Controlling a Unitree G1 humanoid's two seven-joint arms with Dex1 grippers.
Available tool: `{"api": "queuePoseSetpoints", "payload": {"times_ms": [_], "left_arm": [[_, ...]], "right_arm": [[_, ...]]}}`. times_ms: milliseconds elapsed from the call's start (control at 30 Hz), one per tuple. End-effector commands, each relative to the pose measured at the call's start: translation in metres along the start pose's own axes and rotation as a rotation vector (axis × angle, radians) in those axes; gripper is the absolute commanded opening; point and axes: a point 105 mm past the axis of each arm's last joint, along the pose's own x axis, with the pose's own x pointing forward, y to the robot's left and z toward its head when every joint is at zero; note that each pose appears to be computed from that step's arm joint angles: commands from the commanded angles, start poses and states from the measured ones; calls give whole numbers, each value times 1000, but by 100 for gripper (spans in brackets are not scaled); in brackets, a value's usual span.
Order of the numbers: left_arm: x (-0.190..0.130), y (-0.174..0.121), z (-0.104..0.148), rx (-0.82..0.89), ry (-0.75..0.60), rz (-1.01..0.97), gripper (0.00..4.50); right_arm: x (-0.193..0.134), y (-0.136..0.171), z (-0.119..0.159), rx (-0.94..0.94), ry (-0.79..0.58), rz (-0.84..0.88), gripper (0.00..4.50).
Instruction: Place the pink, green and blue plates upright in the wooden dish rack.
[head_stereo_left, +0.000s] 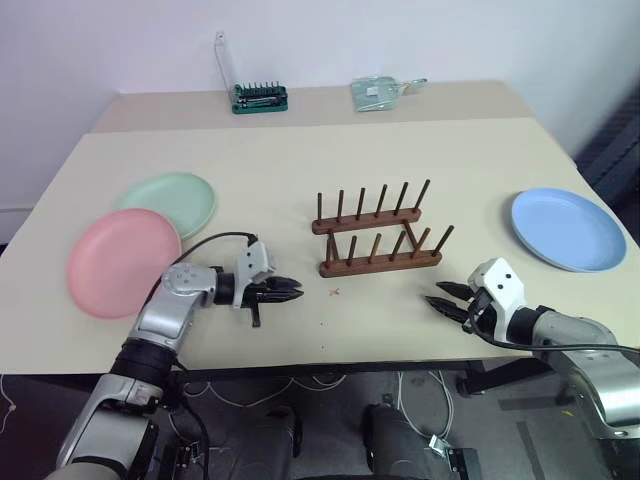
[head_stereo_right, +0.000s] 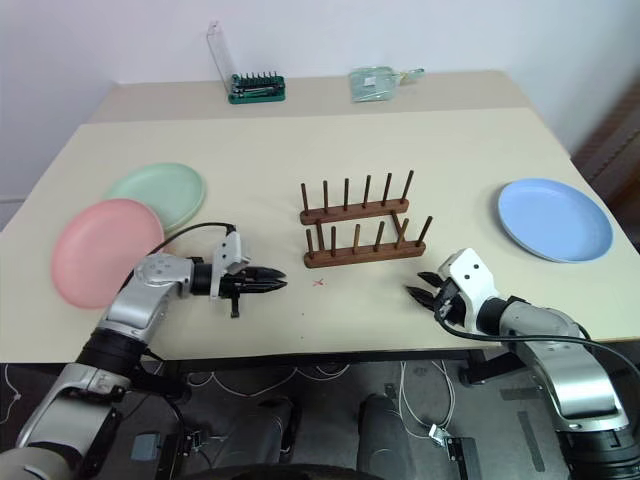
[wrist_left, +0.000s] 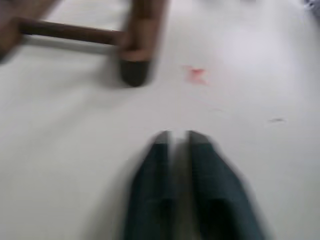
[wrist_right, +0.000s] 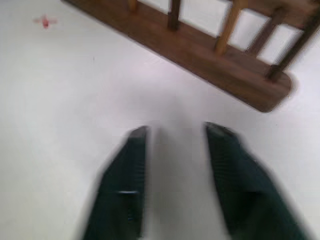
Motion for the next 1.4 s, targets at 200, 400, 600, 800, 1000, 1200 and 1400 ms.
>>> {"api": "queuePoseSetpoints", "payload": {"times_ms": [200,400,600,800,1000,1200,1400], "left_arm": [[35,-6,12,68,33,56,20],[44,34,7,45,63,307,20],[47,59,0,71,100,439,20],[47,69,1,67,91,491,20],[48,68,2,75,82,484,20],[12,74,52,118,-176,567,20],[-88,98,71,4,-318,833,257]], "right_arm": [[12,-17,0,-110,64,-51,6],[34,-33,2,-189,79,-142,6],[55,-56,11,-230,75,-231,6],[63,-67,16,-261,62,-266,6],[63,-67,18,-269,50,-263,6],[37,-62,34,-330,-10,-217,6],[33,-45,45,-360,-50,-157,0]]}}
